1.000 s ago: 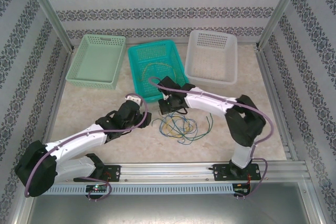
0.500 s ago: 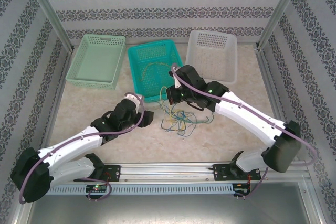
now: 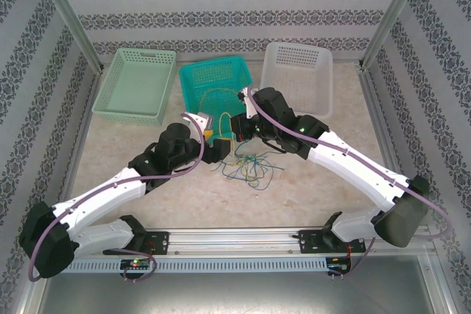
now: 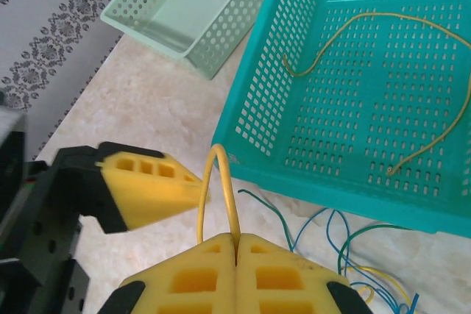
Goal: Untangle the cables
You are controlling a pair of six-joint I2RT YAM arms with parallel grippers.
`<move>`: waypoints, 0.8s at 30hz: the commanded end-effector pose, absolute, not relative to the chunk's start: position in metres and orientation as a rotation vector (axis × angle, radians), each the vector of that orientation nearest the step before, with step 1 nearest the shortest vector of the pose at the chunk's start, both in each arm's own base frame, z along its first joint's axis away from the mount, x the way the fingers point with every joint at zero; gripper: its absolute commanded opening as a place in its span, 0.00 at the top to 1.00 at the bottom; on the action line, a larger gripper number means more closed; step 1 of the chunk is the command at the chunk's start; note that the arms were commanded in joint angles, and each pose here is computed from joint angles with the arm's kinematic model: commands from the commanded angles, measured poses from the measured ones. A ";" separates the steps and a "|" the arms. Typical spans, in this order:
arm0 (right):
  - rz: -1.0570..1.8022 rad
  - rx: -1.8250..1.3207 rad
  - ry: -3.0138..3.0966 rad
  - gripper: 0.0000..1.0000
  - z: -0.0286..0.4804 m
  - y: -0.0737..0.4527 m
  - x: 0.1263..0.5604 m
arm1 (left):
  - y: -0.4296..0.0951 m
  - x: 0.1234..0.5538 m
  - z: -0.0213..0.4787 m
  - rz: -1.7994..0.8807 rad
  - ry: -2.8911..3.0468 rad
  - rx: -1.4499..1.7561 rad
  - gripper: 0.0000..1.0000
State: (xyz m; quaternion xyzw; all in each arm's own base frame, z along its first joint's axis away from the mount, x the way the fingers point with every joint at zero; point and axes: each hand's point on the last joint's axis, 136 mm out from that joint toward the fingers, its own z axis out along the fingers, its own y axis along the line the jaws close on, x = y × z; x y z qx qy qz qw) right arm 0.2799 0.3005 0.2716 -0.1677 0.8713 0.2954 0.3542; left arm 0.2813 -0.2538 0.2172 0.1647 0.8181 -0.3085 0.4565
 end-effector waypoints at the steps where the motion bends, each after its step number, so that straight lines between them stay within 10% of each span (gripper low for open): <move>1: 0.851 -0.413 2.169 1.00 0.292 0.302 0.277 | -0.267 0.288 0.223 -0.829 1.988 0.429 0.26; 9: 0.896 -0.384 2.172 1.00 0.285 0.292 0.269 | -0.263 0.296 0.218 -0.773 2.002 0.395 0.37; 14: 0.920 -0.353 2.190 1.00 0.272 0.287 0.266 | -0.272 0.293 0.221 -0.822 1.987 0.435 0.84; 18: 0.682 -0.261 2.330 0.80 0.225 0.252 0.270 | -0.265 0.300 0.220 -0.747 2.029 0.415 1.00; 20: 0.544 -0.257 2.410 0.44 0.196 0.235 0.264 | -0.257 0.303 0.219 -0.692 2.054 0.388 1.00; 24: 0.485 -0.213 2.524 0.30 0.143 0.221 0.246 | -0.251 0.303 0.220 -0.659 2.061 0.381 1.00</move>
